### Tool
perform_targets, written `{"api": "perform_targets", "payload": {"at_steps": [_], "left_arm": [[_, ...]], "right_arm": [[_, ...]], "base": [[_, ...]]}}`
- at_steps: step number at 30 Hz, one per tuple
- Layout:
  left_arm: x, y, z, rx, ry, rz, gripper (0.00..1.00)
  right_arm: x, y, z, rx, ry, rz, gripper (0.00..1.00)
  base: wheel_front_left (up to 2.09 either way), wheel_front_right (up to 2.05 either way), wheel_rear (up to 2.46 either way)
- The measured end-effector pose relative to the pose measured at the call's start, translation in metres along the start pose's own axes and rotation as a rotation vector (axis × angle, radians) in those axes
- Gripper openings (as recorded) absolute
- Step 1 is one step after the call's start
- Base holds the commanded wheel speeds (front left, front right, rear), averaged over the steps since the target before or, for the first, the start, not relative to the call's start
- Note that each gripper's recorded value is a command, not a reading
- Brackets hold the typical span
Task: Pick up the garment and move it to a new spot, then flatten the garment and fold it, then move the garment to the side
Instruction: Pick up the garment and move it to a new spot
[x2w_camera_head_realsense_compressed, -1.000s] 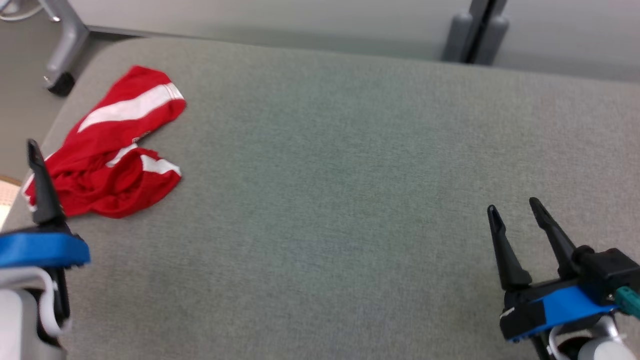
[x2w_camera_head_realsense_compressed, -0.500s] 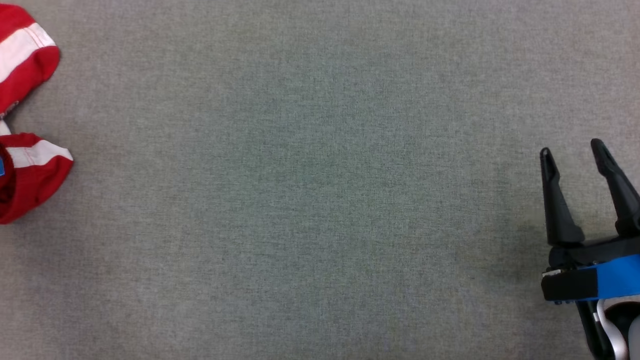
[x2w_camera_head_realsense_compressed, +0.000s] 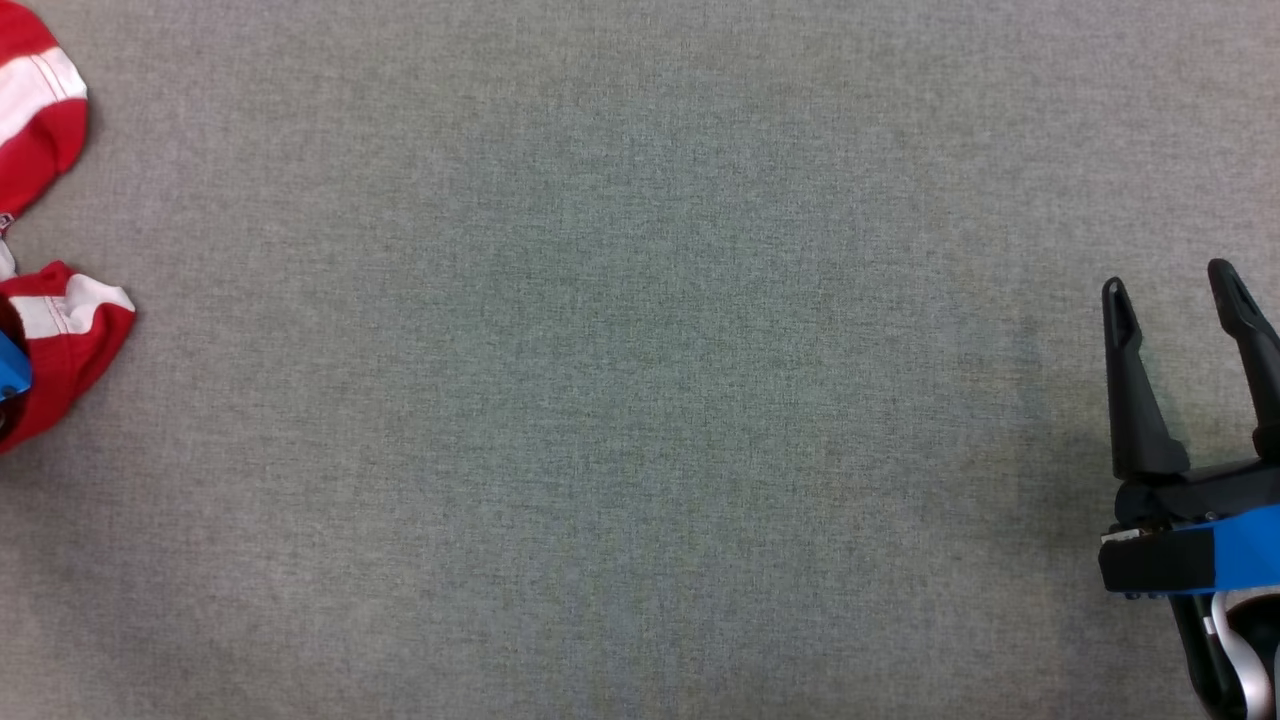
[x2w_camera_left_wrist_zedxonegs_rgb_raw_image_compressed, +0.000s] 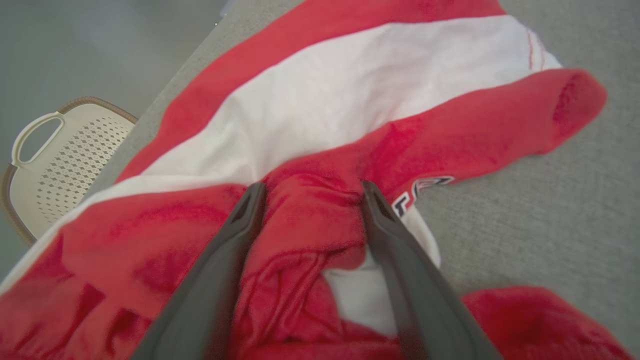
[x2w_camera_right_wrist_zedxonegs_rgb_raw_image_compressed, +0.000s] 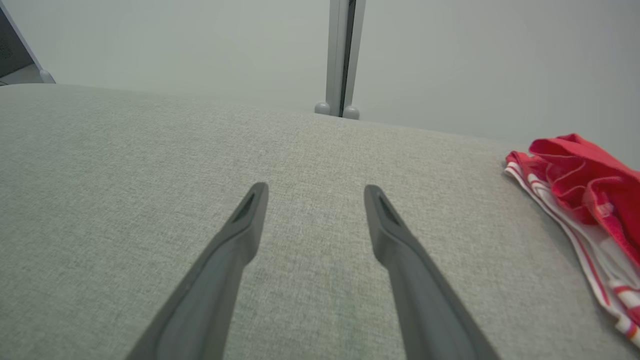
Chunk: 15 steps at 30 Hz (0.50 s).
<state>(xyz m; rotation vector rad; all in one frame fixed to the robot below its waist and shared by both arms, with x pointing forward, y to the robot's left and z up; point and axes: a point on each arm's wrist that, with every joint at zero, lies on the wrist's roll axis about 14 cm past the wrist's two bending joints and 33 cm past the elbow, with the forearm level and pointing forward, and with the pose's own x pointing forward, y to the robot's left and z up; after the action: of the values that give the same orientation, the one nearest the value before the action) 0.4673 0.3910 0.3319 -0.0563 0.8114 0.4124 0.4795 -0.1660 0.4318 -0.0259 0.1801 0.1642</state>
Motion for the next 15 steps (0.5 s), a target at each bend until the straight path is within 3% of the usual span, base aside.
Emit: {"api": "perform_targets", "payload": {"at_steps": [1,2,8,15], "left_arm": [[0.0,0.001,-0.002,-0.002,0.008,0.003,0.28],[-0.001,0.002,-0.004,-0.001,0.014,0.003,0.0],[-0.01,0.0,0.015,0.034,-0.097,-0.008,0.0],[-0.045,-0.023,0.112,0.11,-0.463,-0.075,0.0]], "right_arm": [[0.0,0.001,0.001,0.0,-0.001,0.002,1.0],[-0.001,0.001,0.002,0.0,-0.003,0.003,1.0],[-0.005,0.001,0.012,0.001,-0.027,-0.001,1.0],[-0.021,-0.001,0.027,0.026,-0.068,-0.023,1.0]], "base": [[0.0,0.0,0.0],[0.0,0.0,0.0],[0.0,0.0,0.0],[0.0,0.0,0.0]]}}
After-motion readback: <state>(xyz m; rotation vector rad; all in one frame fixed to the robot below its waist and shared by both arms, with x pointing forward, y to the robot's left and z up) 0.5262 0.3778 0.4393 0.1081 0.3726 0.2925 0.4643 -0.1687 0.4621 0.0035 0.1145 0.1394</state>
